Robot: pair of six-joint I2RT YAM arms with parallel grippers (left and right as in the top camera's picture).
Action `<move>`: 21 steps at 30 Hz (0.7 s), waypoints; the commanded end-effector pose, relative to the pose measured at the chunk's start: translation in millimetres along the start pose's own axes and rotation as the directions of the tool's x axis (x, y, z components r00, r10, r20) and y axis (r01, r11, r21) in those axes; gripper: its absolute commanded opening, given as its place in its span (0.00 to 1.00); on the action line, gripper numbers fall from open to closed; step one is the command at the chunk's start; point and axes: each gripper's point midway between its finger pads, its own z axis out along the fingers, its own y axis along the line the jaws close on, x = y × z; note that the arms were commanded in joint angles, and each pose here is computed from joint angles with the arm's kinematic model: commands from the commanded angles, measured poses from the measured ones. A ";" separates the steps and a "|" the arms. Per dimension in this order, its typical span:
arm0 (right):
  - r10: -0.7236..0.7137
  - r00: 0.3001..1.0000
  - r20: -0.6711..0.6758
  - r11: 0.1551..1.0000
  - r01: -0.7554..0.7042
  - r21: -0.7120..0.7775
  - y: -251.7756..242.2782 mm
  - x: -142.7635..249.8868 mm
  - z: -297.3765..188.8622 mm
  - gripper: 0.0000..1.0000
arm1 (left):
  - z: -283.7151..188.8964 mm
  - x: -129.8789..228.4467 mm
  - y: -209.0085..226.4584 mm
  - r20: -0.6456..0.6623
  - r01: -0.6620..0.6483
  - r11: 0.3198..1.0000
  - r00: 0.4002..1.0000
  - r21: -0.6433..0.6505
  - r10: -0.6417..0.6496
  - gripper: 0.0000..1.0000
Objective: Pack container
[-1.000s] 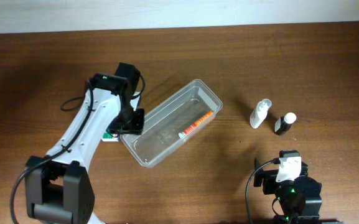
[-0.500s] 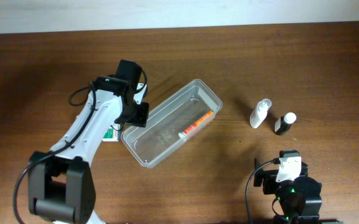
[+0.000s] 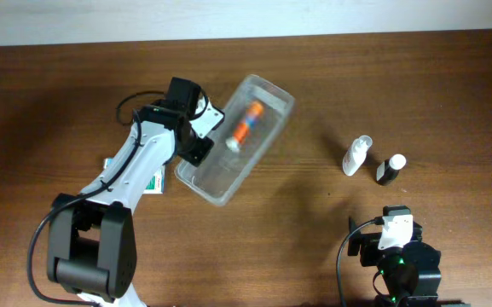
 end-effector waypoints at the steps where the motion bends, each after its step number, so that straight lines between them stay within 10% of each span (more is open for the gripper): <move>1: -0.005 1.000 0.003 1.000 0.005 -0.002 0.3 0.7 0.7 0.98 | 5.1 -14.1 -15.1 0.057 -0.334 0.942 0.942 0.024 0.332 0.01; 10: -0.005 1.000 0.003 1.000 0.005 -0.002 0.3 0.7 0.7 0.98 | 5.1 -23.0 -26.1 0.081 -0.440 0.898 0.896 0.015 0.438 0.12; 21: -0.005 1.000 0.003 1.000 0.005 -0.002 0.3 0.7 0.7 0.98 | 23.6 -18.5 -41.8 0.138 -0.786 0.616 0.617 0.055 0.775 0.02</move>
